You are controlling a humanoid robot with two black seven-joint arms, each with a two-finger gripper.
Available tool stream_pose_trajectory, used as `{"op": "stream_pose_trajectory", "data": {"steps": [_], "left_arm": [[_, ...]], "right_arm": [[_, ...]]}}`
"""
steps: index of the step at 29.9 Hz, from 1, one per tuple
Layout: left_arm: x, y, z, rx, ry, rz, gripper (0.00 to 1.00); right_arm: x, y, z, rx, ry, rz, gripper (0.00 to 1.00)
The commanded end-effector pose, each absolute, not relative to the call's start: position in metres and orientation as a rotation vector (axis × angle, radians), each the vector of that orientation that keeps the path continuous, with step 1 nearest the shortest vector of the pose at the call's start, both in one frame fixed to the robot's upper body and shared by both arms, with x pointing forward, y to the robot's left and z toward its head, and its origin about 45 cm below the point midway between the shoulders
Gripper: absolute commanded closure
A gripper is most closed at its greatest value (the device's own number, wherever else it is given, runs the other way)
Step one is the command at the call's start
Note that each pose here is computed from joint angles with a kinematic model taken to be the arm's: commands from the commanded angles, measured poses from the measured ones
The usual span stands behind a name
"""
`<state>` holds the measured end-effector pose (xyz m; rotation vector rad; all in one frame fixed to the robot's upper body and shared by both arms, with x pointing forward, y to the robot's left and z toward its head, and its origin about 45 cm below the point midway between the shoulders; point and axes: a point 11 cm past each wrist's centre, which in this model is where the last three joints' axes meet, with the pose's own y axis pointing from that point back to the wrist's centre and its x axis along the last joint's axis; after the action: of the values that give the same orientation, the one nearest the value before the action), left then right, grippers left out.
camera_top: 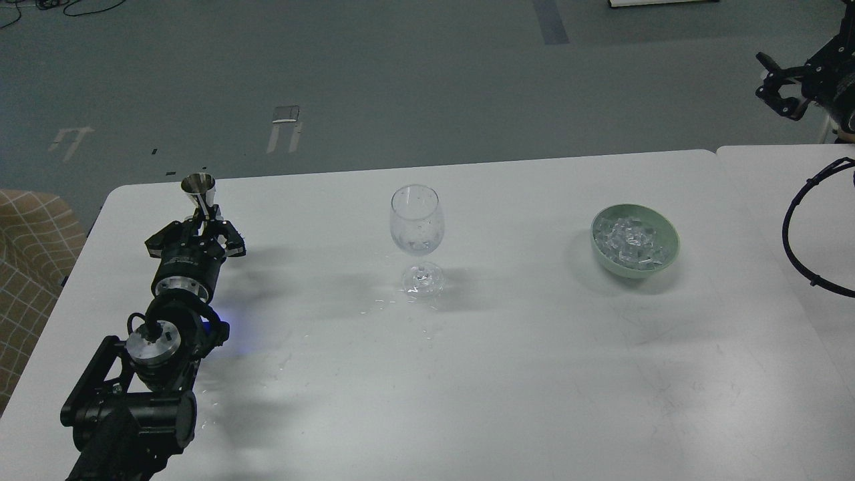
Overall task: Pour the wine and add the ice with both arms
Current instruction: 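Set the jigger on the table and open the left gripper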
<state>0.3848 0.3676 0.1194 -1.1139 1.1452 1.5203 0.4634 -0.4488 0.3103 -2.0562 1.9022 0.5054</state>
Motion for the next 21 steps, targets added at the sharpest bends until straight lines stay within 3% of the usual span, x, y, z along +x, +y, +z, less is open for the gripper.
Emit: {"op": "stream_pose_trajectory", "data": {"steps": [1,5,10,21], "left_arm": [[0.387,0.373,0.117,-1.114,1.134,1.528,0.93],[0.388,0.377,0.111,-1.104,1.145,1.558,0.91],[0.391,0.377,0.109,-1.094,1.147,1.565,0.80],[0.395,0.377,0.113,-1.091,1.145,1.560,0.65]], "right_arm": [[0.463,-0.448,0.309,-2.062,1.905,0.507,0.00],[0.463,-0.440,0.310,-2.082,1.887,0.500,0.00],[0.462,-0.440,0.310,-2.084,1.892,0.497,0.00],[0.460,-0.440,0.309,-2.084,1.893,0.498,0.00]]}}
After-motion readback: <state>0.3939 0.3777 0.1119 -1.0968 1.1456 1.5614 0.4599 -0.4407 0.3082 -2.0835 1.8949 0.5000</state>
